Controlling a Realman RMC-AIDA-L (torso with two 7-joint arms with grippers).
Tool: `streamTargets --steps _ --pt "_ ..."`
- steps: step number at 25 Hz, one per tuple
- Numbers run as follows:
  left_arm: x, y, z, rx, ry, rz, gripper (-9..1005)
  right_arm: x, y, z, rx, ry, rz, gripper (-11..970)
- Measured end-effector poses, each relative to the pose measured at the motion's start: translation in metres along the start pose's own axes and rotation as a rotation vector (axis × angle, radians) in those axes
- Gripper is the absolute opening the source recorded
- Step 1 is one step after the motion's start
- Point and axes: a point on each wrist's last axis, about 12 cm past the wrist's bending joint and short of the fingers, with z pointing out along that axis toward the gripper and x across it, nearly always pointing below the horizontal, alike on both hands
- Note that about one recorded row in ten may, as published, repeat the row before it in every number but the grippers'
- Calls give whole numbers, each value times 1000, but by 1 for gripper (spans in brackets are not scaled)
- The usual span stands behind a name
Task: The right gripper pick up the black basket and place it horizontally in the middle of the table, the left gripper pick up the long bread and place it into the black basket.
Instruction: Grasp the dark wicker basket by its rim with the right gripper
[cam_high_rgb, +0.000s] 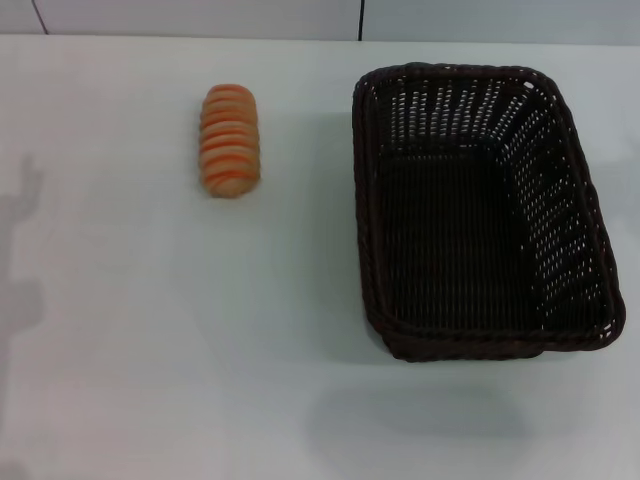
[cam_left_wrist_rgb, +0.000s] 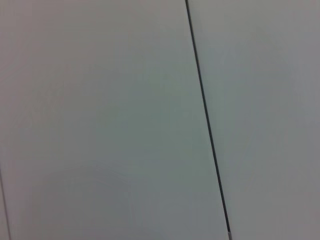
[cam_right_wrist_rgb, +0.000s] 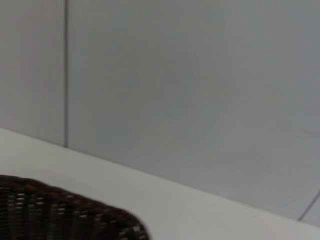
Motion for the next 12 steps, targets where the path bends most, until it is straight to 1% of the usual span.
streamTargets --steps 2,4,5,9,10,12 --pt "1 0 1 7 2 8 828 2 6 1 -16 14 26 653" --pt "1 0 2 16 1 19 828 12 12 3 -32 47 61 650" --pt "1 0 3 19 1 22 828 12 12 3 -32 47 61 648" --pt "0 1 3 32 -1 42 828 29 15 6 -35 87 109 643" --pt "0 1 4 34 -2 46 828 29 15 6 -35 87 109 641" --pt "0 2 4 38 -1 51 828 39 19 12 -46 119 122 639"
